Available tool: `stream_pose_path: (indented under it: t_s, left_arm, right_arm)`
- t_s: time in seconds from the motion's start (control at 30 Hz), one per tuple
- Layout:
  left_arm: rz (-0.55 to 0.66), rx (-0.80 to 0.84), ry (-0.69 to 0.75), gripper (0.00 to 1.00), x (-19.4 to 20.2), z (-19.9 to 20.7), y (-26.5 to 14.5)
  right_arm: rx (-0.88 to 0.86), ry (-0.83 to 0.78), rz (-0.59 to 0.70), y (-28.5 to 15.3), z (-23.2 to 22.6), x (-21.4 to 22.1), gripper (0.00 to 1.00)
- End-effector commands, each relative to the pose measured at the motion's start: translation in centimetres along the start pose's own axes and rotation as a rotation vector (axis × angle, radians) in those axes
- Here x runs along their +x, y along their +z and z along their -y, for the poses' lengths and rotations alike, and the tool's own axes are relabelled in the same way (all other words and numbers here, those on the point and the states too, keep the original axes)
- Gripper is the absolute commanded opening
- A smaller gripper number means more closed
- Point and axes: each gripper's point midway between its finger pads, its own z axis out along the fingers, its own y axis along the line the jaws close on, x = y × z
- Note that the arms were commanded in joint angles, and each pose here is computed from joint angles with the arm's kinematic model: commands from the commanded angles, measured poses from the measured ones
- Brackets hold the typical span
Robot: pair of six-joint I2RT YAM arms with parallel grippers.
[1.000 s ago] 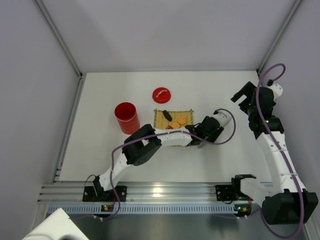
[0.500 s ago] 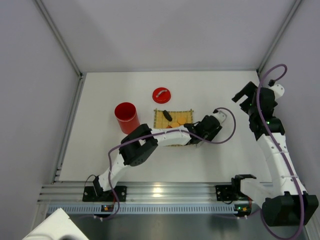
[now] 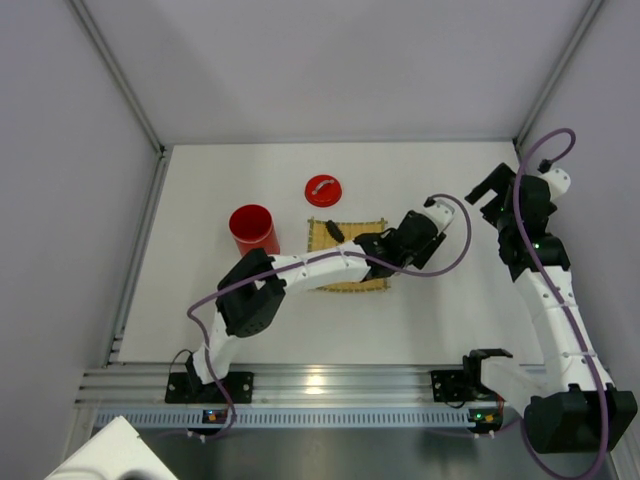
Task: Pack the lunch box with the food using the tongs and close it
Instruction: Pick up the clamp at the center of the board, then pick up the fake food from the plate.
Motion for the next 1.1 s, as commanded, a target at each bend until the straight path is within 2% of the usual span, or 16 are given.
stream_pose_path:
  t_s: [0.0,0.2,0.37,0.67,0.83,1.07]
  left_arm:
    - [0.077,-0.033,-0.011,0.55,-4.3,-1.3,-3.9]
    - [0.059,-0.102,-0.023,0.55,-5.3,-3.7,-8.1]
    - [0.027,-0.166,-0.05,0.56,-4.4,-5.9,-11.5]
    - [-0.081,-0.291,-0.102,0.57,-0.4,-9.9,-16.3]
    - [-0.165,-0.309,-0.17,0.57,3.0,-11.9,-16.6]
    - [-0.201,-0.342,-0.255,0.57,4.9,-14.6,-16.3]
  right_arm:
    - [-0.004,-0.006,0.052,-1.0,-0.4,-1.8,0.99]
    - [-0.011,-0.003,0.051,-0.9,-0.6,-1.9,0.99]
    - [-0.019,-0.003,0.047,-0.7,-0.9,-2.0,0.99]
    - [-0.036,0.004,0.022,-0.1,-1.2,-1.2,0.99]
    - [-0.047,0.006,0.001,0.2,-1.4,-0.5,0.99]
    - [-0.05,0.002,-0.014,0.7,-1.4,0.0,0.99]
